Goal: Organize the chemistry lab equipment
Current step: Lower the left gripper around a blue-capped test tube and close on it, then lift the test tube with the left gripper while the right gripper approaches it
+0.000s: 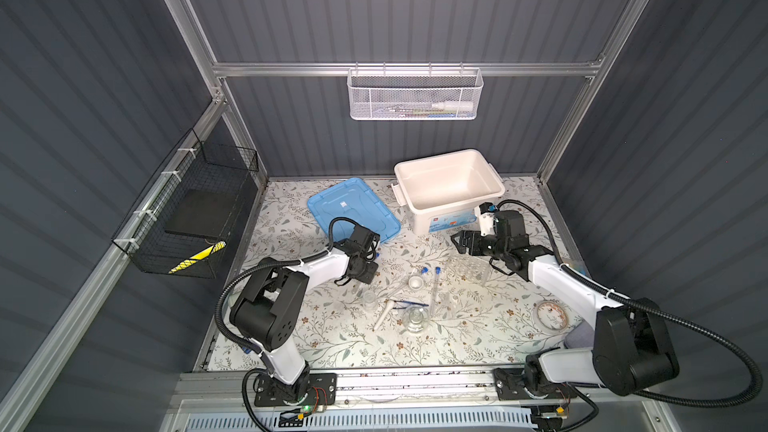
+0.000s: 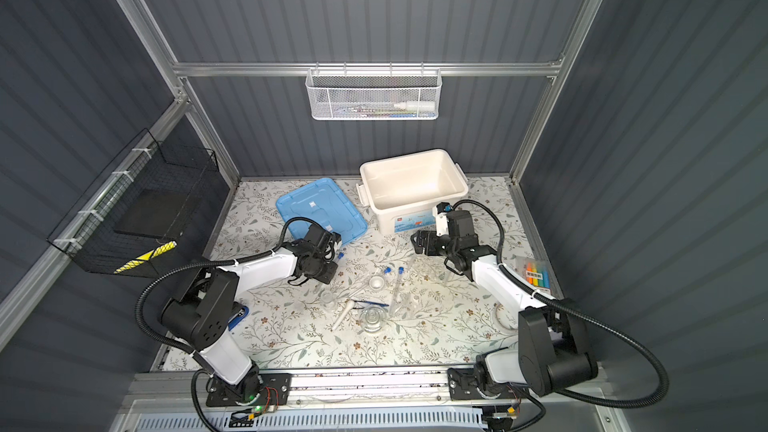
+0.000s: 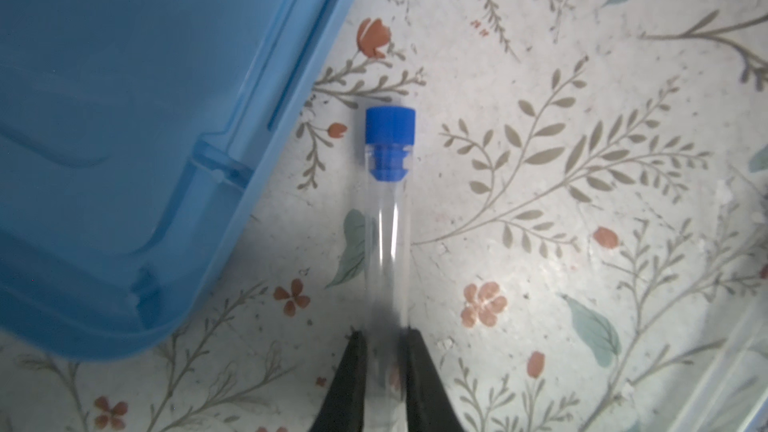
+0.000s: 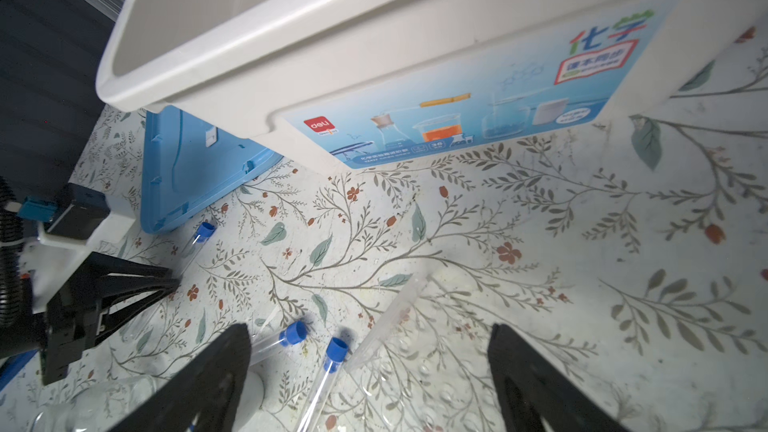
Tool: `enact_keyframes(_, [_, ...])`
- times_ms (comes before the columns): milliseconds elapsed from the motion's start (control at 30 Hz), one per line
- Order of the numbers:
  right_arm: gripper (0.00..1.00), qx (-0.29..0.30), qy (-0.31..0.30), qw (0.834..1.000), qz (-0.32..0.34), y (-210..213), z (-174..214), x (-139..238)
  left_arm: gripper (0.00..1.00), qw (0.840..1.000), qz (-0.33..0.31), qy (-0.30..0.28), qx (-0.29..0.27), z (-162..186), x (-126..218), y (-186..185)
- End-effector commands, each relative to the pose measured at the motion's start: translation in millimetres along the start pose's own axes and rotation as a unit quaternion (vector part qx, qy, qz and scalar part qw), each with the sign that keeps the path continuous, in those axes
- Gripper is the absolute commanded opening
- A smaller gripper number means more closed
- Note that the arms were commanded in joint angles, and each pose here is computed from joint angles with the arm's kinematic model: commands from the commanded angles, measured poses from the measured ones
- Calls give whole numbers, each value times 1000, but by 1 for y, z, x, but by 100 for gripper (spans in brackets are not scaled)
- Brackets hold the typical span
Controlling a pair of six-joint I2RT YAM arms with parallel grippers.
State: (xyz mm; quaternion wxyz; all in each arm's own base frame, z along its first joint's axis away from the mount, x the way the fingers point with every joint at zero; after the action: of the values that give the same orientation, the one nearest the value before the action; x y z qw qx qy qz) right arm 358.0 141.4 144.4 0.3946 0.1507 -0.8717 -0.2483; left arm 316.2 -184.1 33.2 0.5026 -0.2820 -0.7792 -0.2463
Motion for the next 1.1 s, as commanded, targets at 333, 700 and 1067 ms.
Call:
enact_keyframes(333, [81, -52, 72, 992, -91, 43, 16, -24, 17, 999, 14, -41, -24, -20, 7, -4])
enact_keyframes(700, [88, -51, 93, 988, -116, 66, 26, -34, 17, 995, 10, -82, -56, -39, 21, -3])
enact_keyframes(1067, [99, -53, 96, 982, -151, 86, 29, -38, 17, 987, 8, -135, -86, -60, 39, -5])
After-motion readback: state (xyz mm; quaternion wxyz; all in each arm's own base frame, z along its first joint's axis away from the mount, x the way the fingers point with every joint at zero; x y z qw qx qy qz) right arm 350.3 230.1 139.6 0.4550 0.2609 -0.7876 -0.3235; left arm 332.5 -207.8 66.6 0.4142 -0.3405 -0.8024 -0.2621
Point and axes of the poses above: each gripper's point midway between its finger pads, its own x axis back along the fingers, its own y axis along the line the jaws close on, z = x × y, the point moved 1 cm from there along x, back along the fingers, and after that the axes turned 14 degrees about -x, right-handed, at the moved point
